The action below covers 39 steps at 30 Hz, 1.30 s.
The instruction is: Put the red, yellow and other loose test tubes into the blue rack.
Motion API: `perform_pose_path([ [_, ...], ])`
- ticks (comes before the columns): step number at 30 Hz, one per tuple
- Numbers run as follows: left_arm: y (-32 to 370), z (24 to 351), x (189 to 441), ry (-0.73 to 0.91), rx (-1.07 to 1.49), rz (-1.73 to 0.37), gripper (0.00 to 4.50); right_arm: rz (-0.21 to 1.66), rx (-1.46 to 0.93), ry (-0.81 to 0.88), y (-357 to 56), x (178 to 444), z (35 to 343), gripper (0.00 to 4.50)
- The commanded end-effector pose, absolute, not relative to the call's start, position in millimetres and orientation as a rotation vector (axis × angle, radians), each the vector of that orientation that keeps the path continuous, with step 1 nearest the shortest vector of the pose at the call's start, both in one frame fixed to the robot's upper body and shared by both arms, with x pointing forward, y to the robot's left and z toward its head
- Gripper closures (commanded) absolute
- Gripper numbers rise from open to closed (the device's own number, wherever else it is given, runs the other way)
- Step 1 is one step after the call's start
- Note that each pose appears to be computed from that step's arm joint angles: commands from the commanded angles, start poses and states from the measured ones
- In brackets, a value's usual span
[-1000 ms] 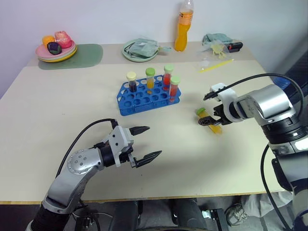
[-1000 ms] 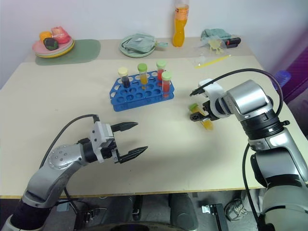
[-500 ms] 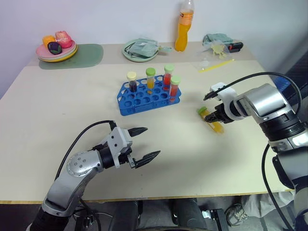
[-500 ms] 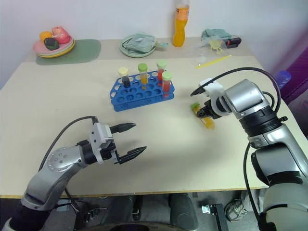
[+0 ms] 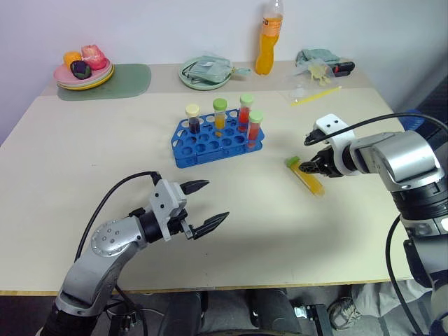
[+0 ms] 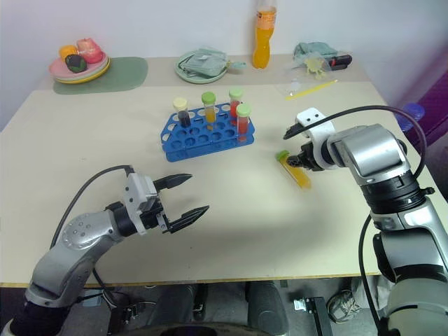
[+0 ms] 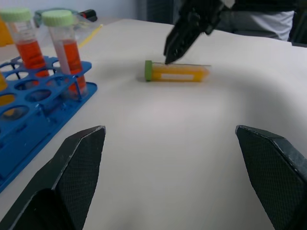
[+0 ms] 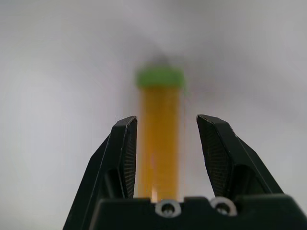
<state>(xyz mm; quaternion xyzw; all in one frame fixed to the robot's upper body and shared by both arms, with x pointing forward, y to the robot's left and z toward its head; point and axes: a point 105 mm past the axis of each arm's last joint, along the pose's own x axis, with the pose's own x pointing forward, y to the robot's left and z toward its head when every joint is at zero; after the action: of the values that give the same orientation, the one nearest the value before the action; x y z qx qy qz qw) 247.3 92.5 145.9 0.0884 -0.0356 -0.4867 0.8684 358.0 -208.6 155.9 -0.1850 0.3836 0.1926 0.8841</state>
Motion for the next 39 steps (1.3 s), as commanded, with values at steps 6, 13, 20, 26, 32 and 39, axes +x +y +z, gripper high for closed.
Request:
perform_pose_path([
  [6, 86.0, 156.9, 245.9, -0.121, 0.183, -1.059, 0.00, 0.415, -0.344, 0.867, -203.2, 352.3, 151.3, 2.32],
  [13, 84.4, 155.0, 241.7, -0.122, 0.185, -1.049, 0.00, 0.413, -0.358, 0.896, -204.0, 356.7, 146.2, 2.32],
  [20, 86.6, 154.3, 242.2, -0.121, 0.182, -1.034, 0.00, 0.423, -0.359, 0.886, -201.5, 358.8, 150.1, 3.75],
  [26, 97.5, 155.6, 245.9, -0.124, 0.176, -0.966, 0.00, 0.739, -0.314, 0.490, -152.5, 355.1, 212.5, 3.75],
  [32, 129.1, 160.2, 261.8, -0.183, 0.113, -0.729, 0.00, 0.902, -0.089, -0.088, -89.7, 340.1, 254.5, 3.75],
  [39, 157.3, 161.7, 282.6, -0.253, 0.106, -0.519, 0.00, 0.761, 0.026, -0.289, -41.7, 365.0, 229.1, 3.75],
])
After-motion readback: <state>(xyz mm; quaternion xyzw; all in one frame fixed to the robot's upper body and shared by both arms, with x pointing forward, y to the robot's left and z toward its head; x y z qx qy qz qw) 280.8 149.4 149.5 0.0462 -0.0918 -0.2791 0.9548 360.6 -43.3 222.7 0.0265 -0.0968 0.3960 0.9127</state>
